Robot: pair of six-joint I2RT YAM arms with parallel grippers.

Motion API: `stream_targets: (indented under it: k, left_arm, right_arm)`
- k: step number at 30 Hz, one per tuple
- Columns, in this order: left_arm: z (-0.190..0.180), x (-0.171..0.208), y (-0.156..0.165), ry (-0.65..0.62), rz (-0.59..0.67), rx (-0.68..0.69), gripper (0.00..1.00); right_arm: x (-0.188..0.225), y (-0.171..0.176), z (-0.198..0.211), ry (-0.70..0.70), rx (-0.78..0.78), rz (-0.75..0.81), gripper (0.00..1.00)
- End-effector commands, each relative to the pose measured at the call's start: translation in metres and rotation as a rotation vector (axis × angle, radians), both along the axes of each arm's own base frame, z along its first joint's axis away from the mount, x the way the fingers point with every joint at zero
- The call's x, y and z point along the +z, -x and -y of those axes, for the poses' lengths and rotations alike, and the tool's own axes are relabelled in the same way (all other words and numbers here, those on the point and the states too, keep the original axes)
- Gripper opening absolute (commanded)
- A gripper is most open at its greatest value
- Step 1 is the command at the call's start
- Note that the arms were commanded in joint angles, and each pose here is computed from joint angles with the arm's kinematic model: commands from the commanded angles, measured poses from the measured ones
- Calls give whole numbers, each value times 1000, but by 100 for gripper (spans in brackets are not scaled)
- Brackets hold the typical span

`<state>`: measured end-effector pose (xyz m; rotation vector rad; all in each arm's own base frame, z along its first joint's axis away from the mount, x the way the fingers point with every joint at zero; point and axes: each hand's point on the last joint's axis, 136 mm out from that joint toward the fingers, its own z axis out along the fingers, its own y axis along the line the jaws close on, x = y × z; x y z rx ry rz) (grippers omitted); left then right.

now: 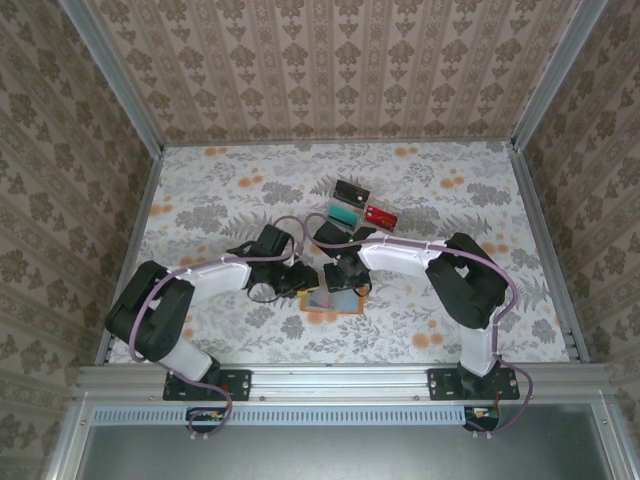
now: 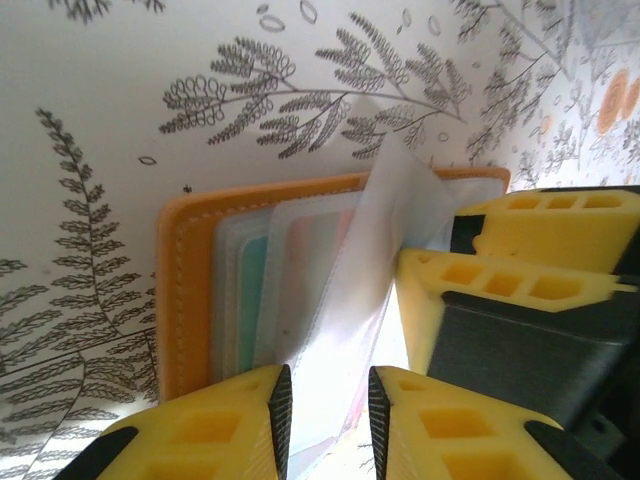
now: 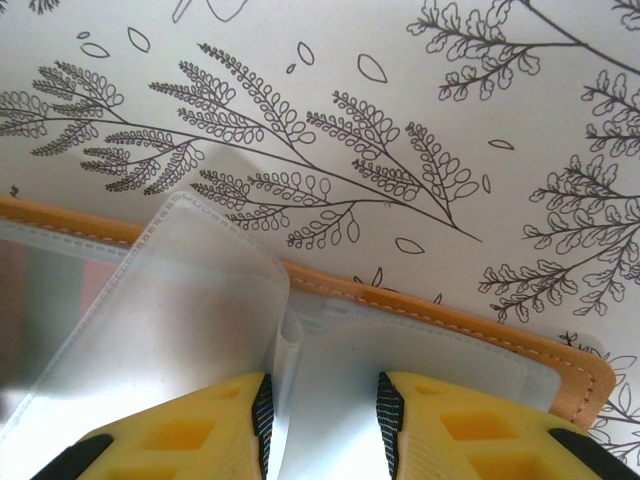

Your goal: Take the credit cards out of the card holder

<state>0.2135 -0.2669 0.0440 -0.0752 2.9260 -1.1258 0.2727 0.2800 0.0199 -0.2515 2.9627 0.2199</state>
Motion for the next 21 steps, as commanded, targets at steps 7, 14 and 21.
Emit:
stream_targets:
  k: [7,14,21]
  left_arm:
    - [3,-12,6,-46,-42,-39,31]
    - [3,-11,5,-58,-38,-49,33]
    - [9,-15,7,-35,-55,-62,25]
  right_arm:
    - [-3,3,-6,-107,18,-27,35]
    - [0,1,-3,-122,6,-32,32]
    - [-1,2,-8,-188,-42,-72,48]
